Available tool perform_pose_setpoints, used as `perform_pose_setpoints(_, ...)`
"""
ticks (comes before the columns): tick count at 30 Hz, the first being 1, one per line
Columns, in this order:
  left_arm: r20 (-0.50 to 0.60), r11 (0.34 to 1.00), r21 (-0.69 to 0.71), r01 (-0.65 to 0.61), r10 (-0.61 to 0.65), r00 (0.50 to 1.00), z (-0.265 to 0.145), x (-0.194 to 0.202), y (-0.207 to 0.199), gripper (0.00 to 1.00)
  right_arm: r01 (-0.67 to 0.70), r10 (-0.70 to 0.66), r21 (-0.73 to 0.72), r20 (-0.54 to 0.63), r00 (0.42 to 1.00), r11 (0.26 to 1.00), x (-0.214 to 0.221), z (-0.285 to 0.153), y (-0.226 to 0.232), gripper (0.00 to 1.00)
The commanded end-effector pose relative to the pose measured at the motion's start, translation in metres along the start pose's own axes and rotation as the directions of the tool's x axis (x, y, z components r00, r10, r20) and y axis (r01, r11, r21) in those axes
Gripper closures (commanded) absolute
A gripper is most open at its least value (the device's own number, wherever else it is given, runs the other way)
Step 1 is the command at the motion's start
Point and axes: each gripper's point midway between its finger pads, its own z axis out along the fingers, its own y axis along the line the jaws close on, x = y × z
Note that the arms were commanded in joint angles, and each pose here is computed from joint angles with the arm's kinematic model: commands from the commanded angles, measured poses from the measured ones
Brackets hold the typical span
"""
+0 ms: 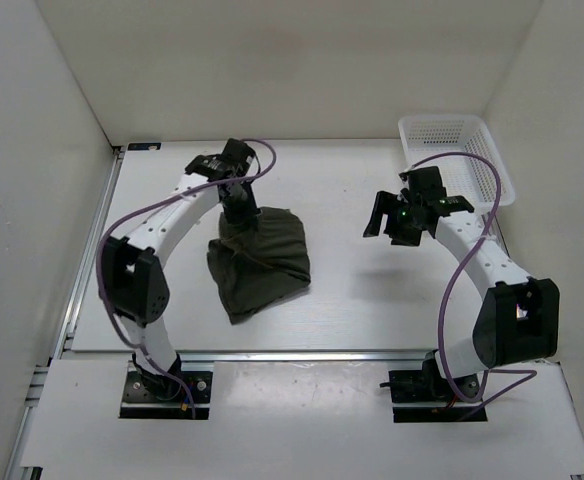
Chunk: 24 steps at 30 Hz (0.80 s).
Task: Fold and stack the shorts
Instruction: Fold the shorts
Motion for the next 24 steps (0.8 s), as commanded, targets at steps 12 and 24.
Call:
perform_pose_setpoints(12,0.05,0.951,-0.107,0.29,-0.286,0.957,0.01,0.035,0.061,0.0,0.023,-0.023,-0.017,-0.013,1.0,1.0,0.011,-0.008,-0.002,0.16)
perform_pose_setpoints(24,-0.002,0.889,-0.07,0.453,-0.455,0.891,0.041,0.047,0.104,0.0,0.032,-0.032,-0.024,-0.008,0.999,0.999,0.012,-0.01,0.002,0.16)
